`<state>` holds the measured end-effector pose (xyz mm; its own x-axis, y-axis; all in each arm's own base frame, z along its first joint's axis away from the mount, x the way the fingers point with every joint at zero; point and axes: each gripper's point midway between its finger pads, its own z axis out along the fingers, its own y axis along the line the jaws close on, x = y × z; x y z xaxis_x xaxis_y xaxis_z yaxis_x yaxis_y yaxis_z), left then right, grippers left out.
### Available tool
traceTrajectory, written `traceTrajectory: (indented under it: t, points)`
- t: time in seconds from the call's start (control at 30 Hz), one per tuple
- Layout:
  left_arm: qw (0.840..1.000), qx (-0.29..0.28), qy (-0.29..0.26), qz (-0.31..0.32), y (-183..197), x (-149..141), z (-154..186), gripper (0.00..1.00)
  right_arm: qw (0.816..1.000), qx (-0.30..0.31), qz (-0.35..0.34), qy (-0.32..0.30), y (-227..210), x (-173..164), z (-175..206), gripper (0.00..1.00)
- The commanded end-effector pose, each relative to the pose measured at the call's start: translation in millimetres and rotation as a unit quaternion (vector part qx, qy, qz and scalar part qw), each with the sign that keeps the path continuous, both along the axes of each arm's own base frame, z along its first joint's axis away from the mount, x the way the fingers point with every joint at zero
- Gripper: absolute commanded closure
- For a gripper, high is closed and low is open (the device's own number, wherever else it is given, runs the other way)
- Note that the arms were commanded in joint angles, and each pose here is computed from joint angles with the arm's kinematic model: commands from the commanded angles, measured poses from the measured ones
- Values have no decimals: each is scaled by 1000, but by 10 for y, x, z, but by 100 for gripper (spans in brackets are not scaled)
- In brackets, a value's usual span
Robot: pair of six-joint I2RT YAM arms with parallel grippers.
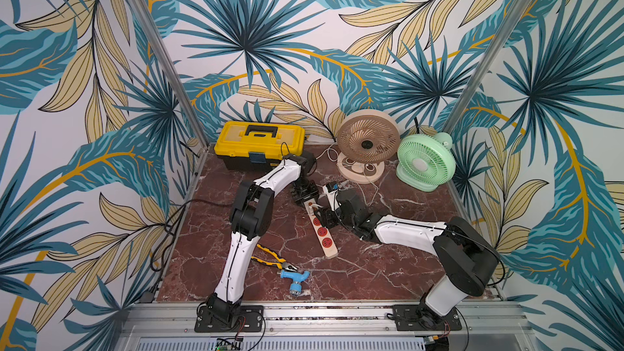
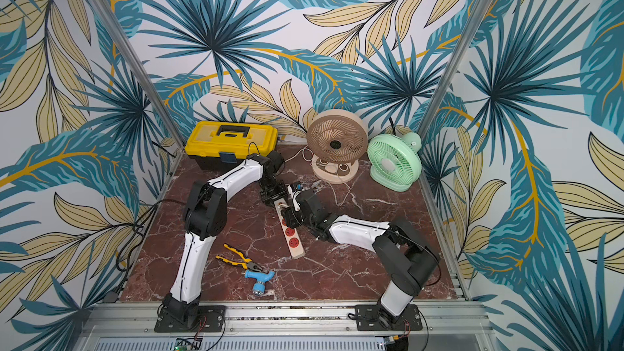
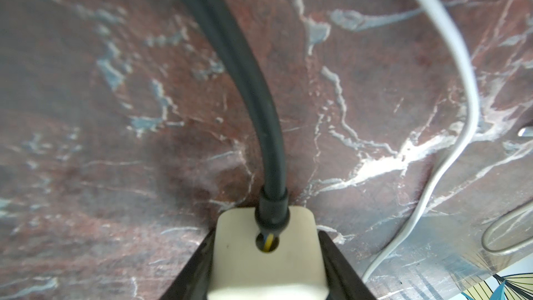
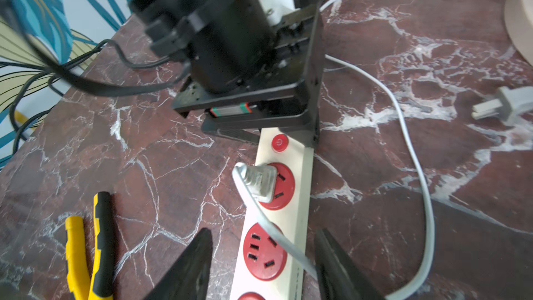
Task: Unplug the desk fan from the power strip
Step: Remove the plug from the socket.
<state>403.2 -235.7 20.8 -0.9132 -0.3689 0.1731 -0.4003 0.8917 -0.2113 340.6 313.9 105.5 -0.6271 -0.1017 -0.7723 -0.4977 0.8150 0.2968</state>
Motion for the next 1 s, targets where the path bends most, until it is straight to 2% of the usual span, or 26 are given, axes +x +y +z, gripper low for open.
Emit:
traceTrajectory:
  t: [0.0, 0.2, 0.6, 0.97]
  points:
    - [977, 151, 151, 6, 719, -603, -867, 100, 997, 34, 41, -53, 136, -59, 152, 41]
    - [977, 145, 156, 0, 704, -619, -887, 100, 994, 32, 67, -80, 139, -125, 213, 40]
    - [973, 157, 168, 11, 753, -666, -869, 100, 983, 79, 128, -109, 363, -283, 387, 40]
    - [968, 179, 175, 16, 836, -701, -798, 100, 997, 2, 75, -37, 372, -9, -180, 47]
